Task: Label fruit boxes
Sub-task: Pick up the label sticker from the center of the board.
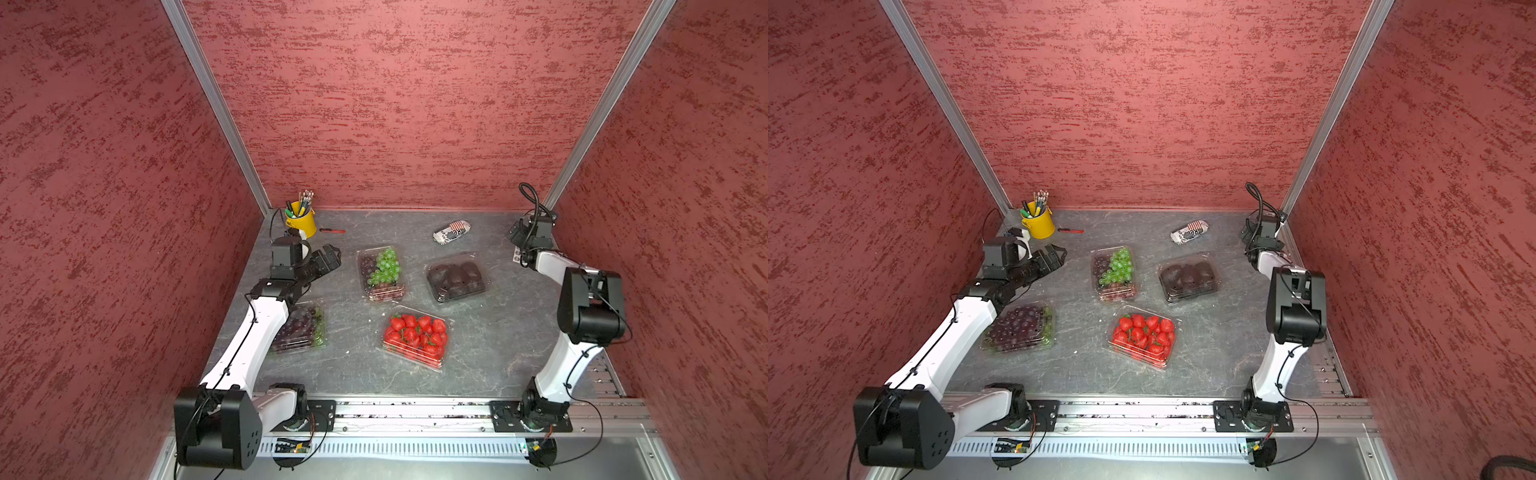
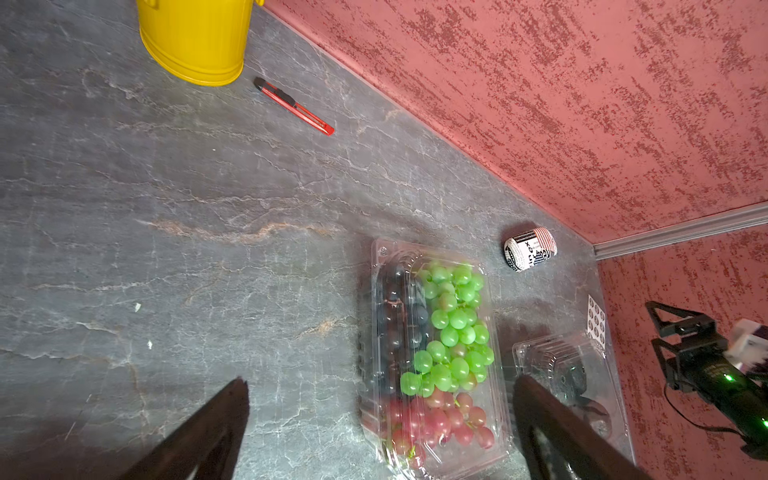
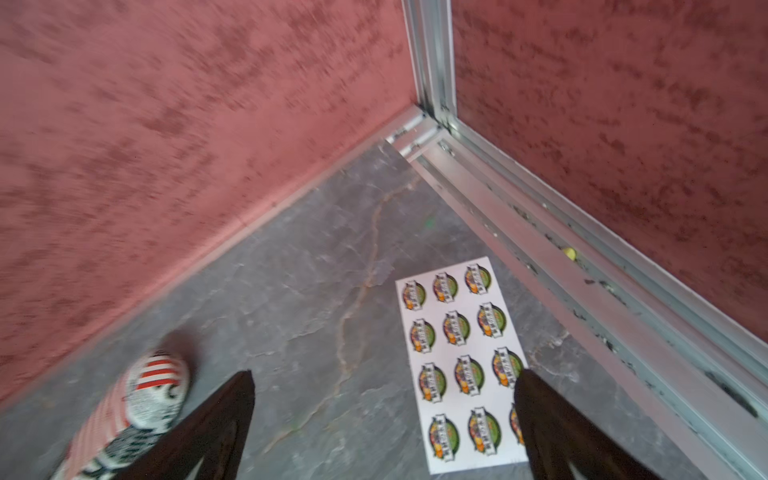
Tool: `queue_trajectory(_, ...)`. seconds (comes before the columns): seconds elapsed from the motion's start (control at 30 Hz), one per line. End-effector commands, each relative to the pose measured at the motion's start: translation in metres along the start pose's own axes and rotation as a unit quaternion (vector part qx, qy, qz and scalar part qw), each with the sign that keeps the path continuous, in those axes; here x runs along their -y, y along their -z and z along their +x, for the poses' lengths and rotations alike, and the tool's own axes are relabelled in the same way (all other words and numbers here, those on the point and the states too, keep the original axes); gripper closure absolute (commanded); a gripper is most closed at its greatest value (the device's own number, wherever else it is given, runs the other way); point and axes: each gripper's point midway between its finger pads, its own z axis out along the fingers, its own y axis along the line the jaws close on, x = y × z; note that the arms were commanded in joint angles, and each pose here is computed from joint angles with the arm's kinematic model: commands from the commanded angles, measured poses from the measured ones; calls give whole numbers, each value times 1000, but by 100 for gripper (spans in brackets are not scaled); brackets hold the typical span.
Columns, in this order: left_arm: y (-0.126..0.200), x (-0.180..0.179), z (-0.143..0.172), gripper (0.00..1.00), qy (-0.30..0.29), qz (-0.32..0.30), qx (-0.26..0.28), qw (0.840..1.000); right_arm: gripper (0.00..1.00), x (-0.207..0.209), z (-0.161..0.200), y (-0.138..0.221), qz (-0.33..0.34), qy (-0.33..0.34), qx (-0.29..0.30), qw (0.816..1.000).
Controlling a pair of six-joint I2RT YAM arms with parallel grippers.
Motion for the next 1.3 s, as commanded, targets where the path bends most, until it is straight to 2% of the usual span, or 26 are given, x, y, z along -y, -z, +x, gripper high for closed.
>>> queue_trajectory(0.0,7,3,-3,0,-11,-3,4,1000,1,12,3,-12,23,5,-26,999)
queue_trajectory(0.2,1,4,0,0,-6,2,-12,1000,1,29,15,-41,39,10,-68,997)
queue_trajectory(0.5,-4,6,-3,0,-2,8,-22,1000,1,30,41,-66,42,36,-127,990)
queue_trajectory(0.77,-4,4,-3,0,4,9,-22,1000,1,36,62,-60,61,62,-170,982)
queue_trajectory(0.97,-2,3,0,0,7,12,-25,1000,7,38,84,-51,68,66,-210,973)
queue_trajectory(1.27,3,-1,10,0,10,17,-28,999,2,37,53,-22,96,75,-154,981)
